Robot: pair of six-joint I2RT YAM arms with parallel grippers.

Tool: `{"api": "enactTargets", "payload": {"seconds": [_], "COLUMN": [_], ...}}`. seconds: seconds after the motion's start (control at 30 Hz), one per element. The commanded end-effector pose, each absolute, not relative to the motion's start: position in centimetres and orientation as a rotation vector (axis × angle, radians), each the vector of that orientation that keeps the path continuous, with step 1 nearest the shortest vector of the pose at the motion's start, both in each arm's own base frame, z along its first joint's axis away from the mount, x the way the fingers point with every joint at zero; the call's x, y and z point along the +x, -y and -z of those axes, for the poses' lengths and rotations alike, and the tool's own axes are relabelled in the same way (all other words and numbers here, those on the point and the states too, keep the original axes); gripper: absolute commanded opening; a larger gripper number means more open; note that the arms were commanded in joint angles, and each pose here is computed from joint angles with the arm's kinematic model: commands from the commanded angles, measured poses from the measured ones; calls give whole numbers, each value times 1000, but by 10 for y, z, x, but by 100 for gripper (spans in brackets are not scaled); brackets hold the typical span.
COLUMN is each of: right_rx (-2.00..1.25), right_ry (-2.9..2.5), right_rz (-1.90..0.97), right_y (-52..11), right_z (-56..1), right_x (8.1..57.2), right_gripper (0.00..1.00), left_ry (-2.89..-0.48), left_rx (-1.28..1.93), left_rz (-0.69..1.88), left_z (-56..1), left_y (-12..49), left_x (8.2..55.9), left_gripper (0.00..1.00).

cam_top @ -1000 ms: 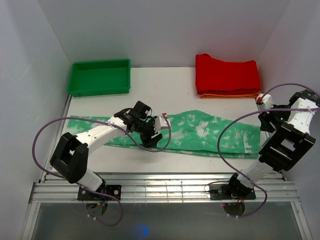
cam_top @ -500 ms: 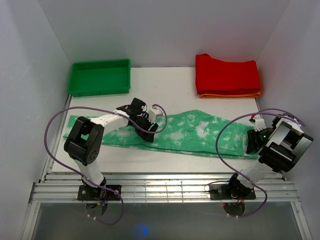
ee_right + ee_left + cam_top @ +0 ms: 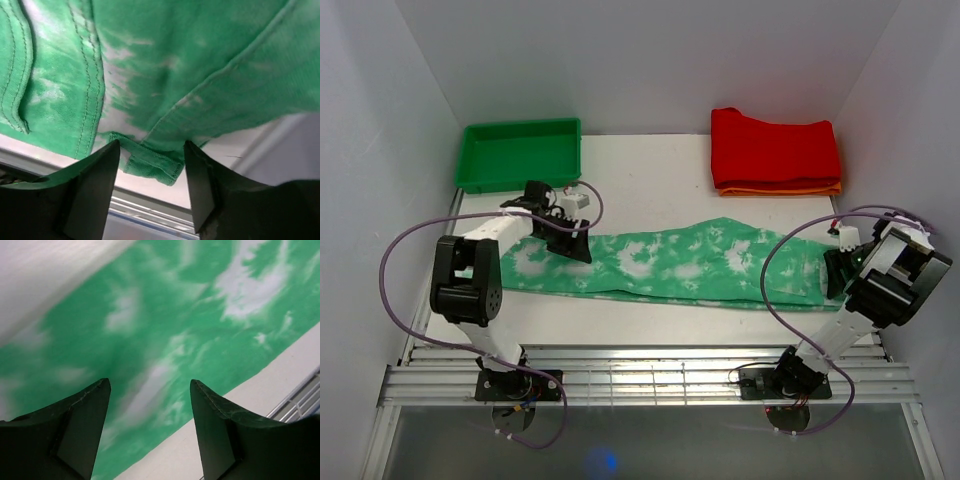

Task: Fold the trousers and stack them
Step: Fold the trousers

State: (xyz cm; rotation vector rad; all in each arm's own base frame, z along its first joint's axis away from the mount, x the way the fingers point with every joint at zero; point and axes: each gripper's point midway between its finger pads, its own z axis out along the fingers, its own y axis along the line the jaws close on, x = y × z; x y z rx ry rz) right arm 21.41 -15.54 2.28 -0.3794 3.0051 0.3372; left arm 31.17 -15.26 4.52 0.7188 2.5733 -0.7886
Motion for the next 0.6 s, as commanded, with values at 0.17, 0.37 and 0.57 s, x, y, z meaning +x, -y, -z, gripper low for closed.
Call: {"api": "enactTargets", "payload": {"seconds": [0.17,0.37,0.57], "right_rx": [-686,-846,-886], "right_ry": [-2624,-2608,-2722], "right_rz": [-173,-272,-359], "right_y": [137,79,70], "right_z": [-109,-102,-63], "right_x": [300,296,281], "right_gripper": [75,78,78], "left_ry": [-2578,-2605,-2630], "left_rx": [335,-37,-279], "left_rz": [471,340,234], "left_z": [-89,-88,-76], "left_y": [2,-101,-171], "left_x": [340,333,313], "left_gripper": [77,77,79]}}
